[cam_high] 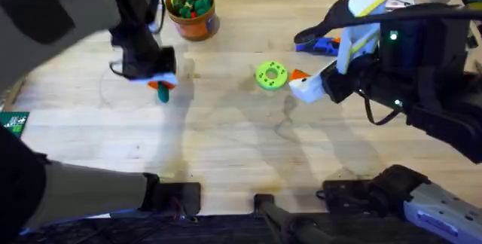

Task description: Pick up the gripper from the table and insert it into the empty holder that is missing its gripper. Then pick up a screw, insert it into the mounting hole, and use the screwdriver to tighten it. Finally, clean up the table by picking up the vegetable and placing it into the bucket.

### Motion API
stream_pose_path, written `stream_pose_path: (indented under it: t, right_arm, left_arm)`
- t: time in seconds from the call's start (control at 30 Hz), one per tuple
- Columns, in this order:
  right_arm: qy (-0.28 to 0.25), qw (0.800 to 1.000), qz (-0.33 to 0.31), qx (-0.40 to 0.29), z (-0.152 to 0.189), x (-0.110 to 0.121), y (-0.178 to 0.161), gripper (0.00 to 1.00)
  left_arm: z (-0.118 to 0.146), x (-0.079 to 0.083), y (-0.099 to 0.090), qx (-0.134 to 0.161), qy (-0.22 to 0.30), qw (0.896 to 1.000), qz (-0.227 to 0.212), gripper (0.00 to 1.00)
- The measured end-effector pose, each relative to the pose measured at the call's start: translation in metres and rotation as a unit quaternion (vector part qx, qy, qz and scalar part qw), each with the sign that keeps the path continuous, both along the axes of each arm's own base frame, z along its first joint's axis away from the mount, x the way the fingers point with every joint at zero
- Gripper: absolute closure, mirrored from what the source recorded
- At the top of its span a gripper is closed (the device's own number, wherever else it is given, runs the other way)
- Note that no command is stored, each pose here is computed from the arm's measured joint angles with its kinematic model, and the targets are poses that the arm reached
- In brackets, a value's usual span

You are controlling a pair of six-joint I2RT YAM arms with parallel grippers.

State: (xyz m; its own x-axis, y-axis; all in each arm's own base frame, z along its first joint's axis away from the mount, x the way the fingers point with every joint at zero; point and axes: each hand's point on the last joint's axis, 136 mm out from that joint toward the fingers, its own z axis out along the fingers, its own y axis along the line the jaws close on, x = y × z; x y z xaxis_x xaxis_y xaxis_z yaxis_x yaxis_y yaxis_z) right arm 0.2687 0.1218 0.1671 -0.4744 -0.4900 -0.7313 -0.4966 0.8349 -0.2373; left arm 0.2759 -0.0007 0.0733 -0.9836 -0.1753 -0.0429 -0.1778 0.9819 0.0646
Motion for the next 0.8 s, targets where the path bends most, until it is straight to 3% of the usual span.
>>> stream_pose_path:
  t: [0.13, 0.23, 0.27, 0.4, 0.57, 0.8]
  right_arm:
    - [0.0, 1.0, 0.0, 0.0, 0.0, 0.0, 0.0, 0.007]
    - [0.0, 1.0, 0.0, 0.0, 0.0, 0.0, 0.0, 0.007]
    - [0.0, 1.0, 0.0, 0.0, 0.0, 0.0, 0.0, 0.007]
    - [0.0, 1.0, 0.0, 0.0, 0.0, 0.0, 0.0, 0.007]
    - [0.0, 1.0, 0.0, 0.0, 0.0, 0.0, 0.0, 0.007]
    - [0.0, 1.0, 0.0, 0.0, 0.0, 0.0, 0.0, 0.007]
  left_arm:
    - [0.039, 0.026, -0.001, -0.002, -0.041, 0.999, 0.0, 0.974]
    - [0.069, 0.059, -0.003, -0.006, -0.107, 0.994, 0.005, 0.974]
    - [0.093, 0.099, -0.009, -0.026, -0.192, 0.981, 0.017, 0.974]
    - [0.112, 0.137, -0.02, -0.066, -0.275, 0.959, 0.032, 0.974]
    - [0.116, 0.176, -0.032, -0.105, -0.33, 0.937, 0.041, 0.974]
    - [0.094, 0.204, -0.041, -0.13, -0.339, 0.931, 0.04, 0.974]
